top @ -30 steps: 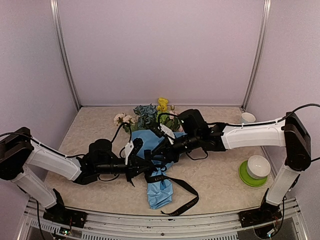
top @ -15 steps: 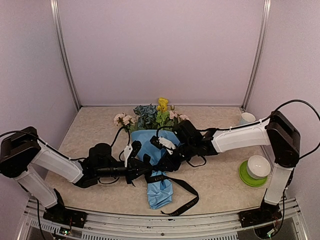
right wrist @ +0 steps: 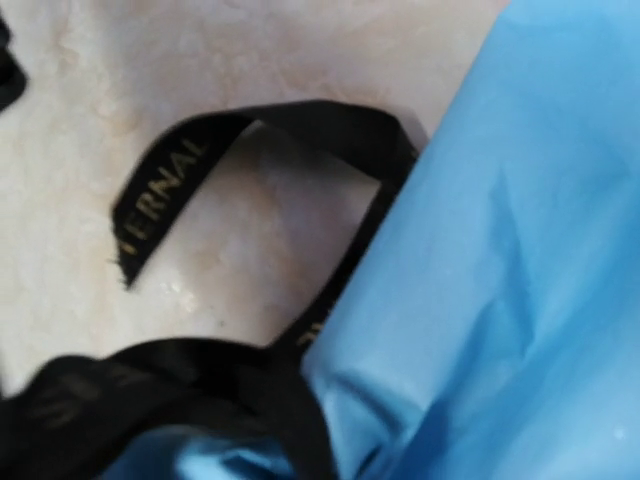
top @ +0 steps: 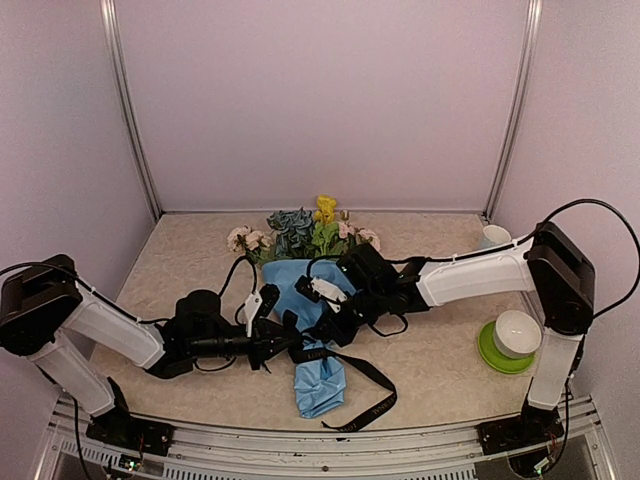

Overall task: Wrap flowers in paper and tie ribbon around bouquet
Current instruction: Cross the half-tied ribbon at the center of the board.

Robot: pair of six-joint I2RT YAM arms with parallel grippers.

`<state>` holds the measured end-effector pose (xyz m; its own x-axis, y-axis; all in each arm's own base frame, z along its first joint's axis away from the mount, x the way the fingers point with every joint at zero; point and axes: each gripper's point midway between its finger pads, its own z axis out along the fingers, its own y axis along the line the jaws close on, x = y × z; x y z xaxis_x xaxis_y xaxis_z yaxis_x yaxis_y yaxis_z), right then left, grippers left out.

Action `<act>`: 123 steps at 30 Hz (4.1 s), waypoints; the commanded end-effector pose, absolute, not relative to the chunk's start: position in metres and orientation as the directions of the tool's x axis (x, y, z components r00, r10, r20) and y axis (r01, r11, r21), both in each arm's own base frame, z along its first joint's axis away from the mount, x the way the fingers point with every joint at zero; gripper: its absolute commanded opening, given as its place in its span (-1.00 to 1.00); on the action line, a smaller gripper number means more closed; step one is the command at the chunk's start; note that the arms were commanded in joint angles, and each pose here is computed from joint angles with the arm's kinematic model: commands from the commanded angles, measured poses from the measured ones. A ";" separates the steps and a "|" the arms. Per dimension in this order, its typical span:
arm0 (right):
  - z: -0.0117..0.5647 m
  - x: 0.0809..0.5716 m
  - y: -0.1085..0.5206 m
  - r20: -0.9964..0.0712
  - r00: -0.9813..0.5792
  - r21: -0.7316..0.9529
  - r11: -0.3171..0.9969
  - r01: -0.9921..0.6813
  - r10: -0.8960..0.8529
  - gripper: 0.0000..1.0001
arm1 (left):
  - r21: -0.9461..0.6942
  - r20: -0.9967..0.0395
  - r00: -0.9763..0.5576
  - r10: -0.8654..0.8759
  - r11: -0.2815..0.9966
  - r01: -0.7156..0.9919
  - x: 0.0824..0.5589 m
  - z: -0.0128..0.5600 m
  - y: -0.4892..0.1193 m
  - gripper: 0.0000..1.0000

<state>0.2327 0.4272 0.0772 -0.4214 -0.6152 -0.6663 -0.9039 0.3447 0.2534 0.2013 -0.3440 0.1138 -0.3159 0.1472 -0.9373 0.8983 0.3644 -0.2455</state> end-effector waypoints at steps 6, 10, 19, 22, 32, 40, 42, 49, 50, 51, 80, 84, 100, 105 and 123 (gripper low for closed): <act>0.130 0.204 0.423 -0.751 -0.459 0.379 0.260 -0.888 -0.475 -1.00 | -0.259 -0.937 -0.329 0.115 0.404 0.878 0.213 0.108 -0.342 -1.00; 0.129 0.197 0.420 -0.749 -0.478 0.413 0.241 -0.878 -0.459 -0.98 | -0.275 -0.928 -0.353 0.119 0.419 0.865 0.219 0.099 -0.340 -1.00; 0.117 0.159 0.410 -0.703 -0.454 0.489 0.091 -0.867 -0.547 -0.50 | -0.302 -0.915 -0.380 0.132 0.401 0.865 0.217 0.088 -0.345 -1.00; 0.111 0.168 0.404 -0.683 -0.417 0.422 0.142 -0.896 -0.600 -0.34 | -0.300 -0.914 -0.380 0.139 0.398 0.867 0.216 0.085 -0.345 -1.00; 0.163 0.219 0.408 -0.753 -0.349 0.295 0.187 -0.937 -0.558 -0.05 | -0.306 -0.912 -0.386 0.141 0.391 0.868 0.214 0.084 -0.344 -1.00; 0.101 0.241 0.405 -0.614 -0.445 0.285 0.343 -0.895 -0.652 -0.53 | -0.305 -0.914 -0.382 0.137 0.389 0.869 0.211 0.088 -0.343 -1.00; 0.090 0.234 0.406 -0.592 -0.431 0.276 0.331 -0.902 -0.681 -0.57 | -0.306 -0.913 -0.383 0.139 0.388 0.870 0.210 0.088 -0.343 -1.00; 0.082 0.203 0.419 -0.596 -0.373 0.322 0.214 -0.922 -0.711 -0.64 | -0.312 -0.909 -0.392 0.144 0.390 0.867 0.210 0.085 -0.344 -1.00; 0.085 0.199 0.420 -0.606 -0.365 0.328 0.197 -0.924 -0.707 -0.64 | -0.313 -0.909 -0.392 0.144 0.387 0.867 0.209 0.085 -0.344 -1.00; 0.086 0.196 0.421 -0.614 -0.362 0.335 0.184 -0.924 -0.701 -0.64 | -0.312 -0.909 -0.392 0.146 0.387 0.868 0.209 0.084 -0.344 -1.00; 0.056 0.179 0.423 -0.535 -0.284 0.282 0.149 -0.948 -0.796 -0.63 | -0.304 -0.905 -0.392 0.165 0.393 0.868 0.209 0.081 -0.344 -1.00; 0.071 0.187 0.423 -0.569 -0.286 0.238 0.179 -0.955 -0.771 -0.95 | -0.301 -0.906 -0.389 0.166 0.393 0.869 0.209 0.082 -0.344 -1.00; 0.101 0.210 0.418 -0.625 -0.352 0.186 0.306 -0.934 -0.696 -0.97 | -0.296 -0.908 -0.384 0.166 0.392 0.871 0.210 0.086 -0.344 -1.00; 0.098 0.211 0.413 -0.610 -0.365 0.182 0.324 -0.928 -0.704 -1.00 | -0.294 -0.910 -0.381 0.166 0.391 0.872 0.209 0.087 -0.344 -1.00; 0.081 0.182 0.413 -0.535 -0.284 0.263 0.163 -0.951 -0.795 -0.58 | -0.293 -0.906 -0.385 0.177 0.394 0.871 0.211 0.085 -0.345 -1.00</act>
<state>0.1851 0.4072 0.0796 -0.3175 -0.7820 -0.5364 -0.9451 0.2148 0.2462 0.2106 -0.3401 0.0759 -0.4117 0.1826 -0.8928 0.8560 0.4135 -0.3102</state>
